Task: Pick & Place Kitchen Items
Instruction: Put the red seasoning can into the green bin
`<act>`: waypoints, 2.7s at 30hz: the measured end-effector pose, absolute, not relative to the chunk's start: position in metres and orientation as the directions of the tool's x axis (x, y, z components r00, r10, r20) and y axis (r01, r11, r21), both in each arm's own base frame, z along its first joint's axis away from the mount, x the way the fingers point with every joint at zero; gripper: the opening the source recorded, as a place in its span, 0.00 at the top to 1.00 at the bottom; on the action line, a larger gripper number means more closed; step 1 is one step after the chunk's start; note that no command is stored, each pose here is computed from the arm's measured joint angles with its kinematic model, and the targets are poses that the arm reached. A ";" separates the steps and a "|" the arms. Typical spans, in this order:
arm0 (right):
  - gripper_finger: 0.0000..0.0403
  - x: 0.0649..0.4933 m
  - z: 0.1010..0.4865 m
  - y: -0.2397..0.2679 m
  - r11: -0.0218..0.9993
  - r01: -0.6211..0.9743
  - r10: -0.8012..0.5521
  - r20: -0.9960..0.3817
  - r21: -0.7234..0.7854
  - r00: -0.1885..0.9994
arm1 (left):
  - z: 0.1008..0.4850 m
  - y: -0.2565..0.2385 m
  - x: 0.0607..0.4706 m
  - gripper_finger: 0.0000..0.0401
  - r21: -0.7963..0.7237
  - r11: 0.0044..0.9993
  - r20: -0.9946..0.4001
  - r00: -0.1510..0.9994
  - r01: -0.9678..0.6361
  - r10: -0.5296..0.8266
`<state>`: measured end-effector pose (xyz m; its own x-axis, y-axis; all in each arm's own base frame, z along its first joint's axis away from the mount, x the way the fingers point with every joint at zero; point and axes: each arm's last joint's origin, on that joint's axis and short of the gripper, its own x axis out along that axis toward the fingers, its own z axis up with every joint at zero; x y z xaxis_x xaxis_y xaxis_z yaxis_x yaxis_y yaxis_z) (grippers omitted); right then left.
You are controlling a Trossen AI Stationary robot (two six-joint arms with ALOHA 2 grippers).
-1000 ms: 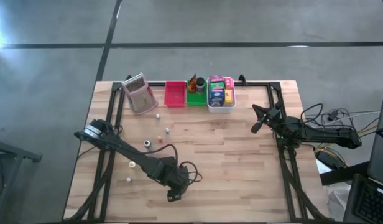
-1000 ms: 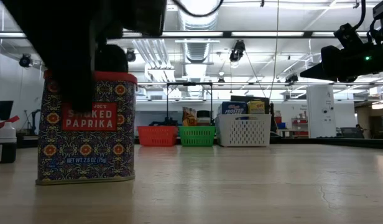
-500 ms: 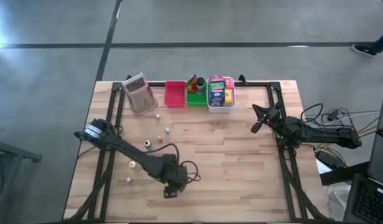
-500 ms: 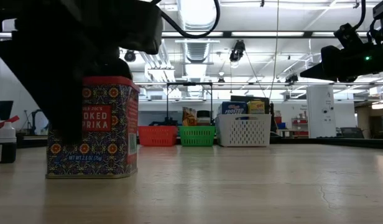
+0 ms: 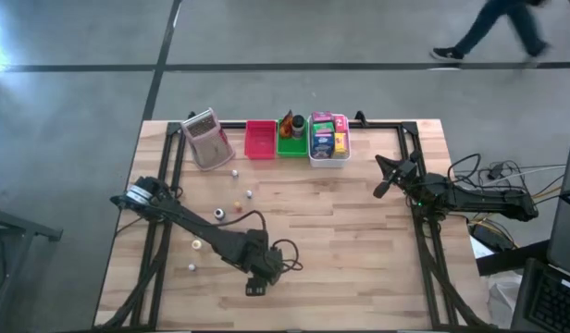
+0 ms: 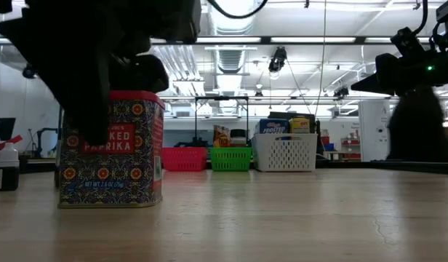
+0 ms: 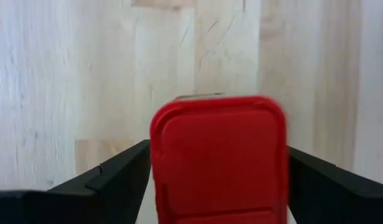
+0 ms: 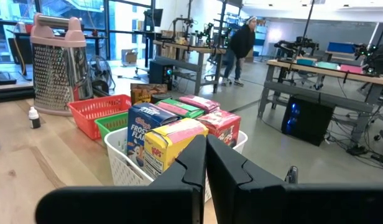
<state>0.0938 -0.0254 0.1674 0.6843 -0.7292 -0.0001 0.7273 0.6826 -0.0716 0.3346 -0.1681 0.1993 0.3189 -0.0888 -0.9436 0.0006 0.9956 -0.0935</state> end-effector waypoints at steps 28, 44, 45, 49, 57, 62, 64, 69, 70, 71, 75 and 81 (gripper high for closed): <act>0.98 0.094 0.167 -0.025 0.683 0.727 -0.729 0.000 -0.072 0.684 | 0.193 -0.162 0.335 0.19 -0.067 0.998 -0.945 0.322 -0.014 -0.059; 0.98 0.094 0.167 -0.025 0.683 0.727 -0.729 -0.001 -0.072 0.685 | 0.193 -0.162 0.335 0.39 -0.067 0.998 -0.944 0.323 -0.013 -0.059; 0.98 0.094 0.167 -0.025 0.683 0.727 -0.729 0.000 -0.072 0.684 | 0.193 -0.162 0.335 0.39 -0.067 0.998 -0.944 0.323 -0.013 -0.059; 0.98 0.094 0.167 -0.025 0.683 0.727 -0.729 0.000 -0.072 0.684 | 0.194 -0.162 0.335 0.41 -0.068 0.998 -0.944 0.325 -0.013 -0.060; 0.98 0.094 0.167 -0.025 0.683 0.727 -0.729 -0.001 -0.072 0.685 | 0.197 -0.163 0.336 0.41 -0.068 0.998 -0.945 0.322 -0.015 -0.060; 0.98 0.094 0.167 -0.025 0.683 0.727 -0.729 0.000 -0.072 0.684 | 0.197 -0.163 0.335 0.41 -0.080 0.997 -0.949 0.308 -0.012 -0.072; 0.98 0.094 0.167 -0.025 0.683 0.727 -0.729 0.000 -0.072 0.684 | 0.197 -0.163 0.335 0.41 -0.080 0.997 -0.949 0.308 -0.012 -0.073; 0.98 0.094 0.167 -0.025 0.683 0.727 -0.729 -0.001 -0.072 0.684 | 0.197 -0.163 0.335 0.41 -0.080 0.997 -0.948 0.308 -0.010 -0.073; 0.98 0.094 0.167 -0.025 0.683 0.727 -0.729 0.000 -0.072 0.685 | 0.197 -0.163 0.335 0.41 -0.080 0.997 -0.948 0.309 -0.009 -0.073; 0.98 0.094 0.167 -0.025 0.683 0.727 -0.729 0.000 -0.072 0.684 | 0.197 -0.163 0.335 0.41 -0.080 0.997 -0.948 0.309 -0.009 -0.073; 0.98 0.094 0.167 -0.025 0.683 0.727 -0.729 0.000 -0.072 0.684 | 0.197 -0.163 0.335 0.41 -0.080 0.997 -0.948 0.309 -0.009 -0.073; 0.98 0.094 0.167 -0.025 0.683 0.727 -0.729 0.000 -0.072 0.685 | 0.197 -0.163 0.335 0.41 -0.080 0.997 -0.948 0.310 -0.011 -0.073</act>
<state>0.0938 -0.0254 0.1674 0.6846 -0.7289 -0.0003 0.7270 0.6829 -0.0717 0.3352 -0.1628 0.1975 0.3096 -0.0728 -0.9481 -0.0109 0.9967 -0.0801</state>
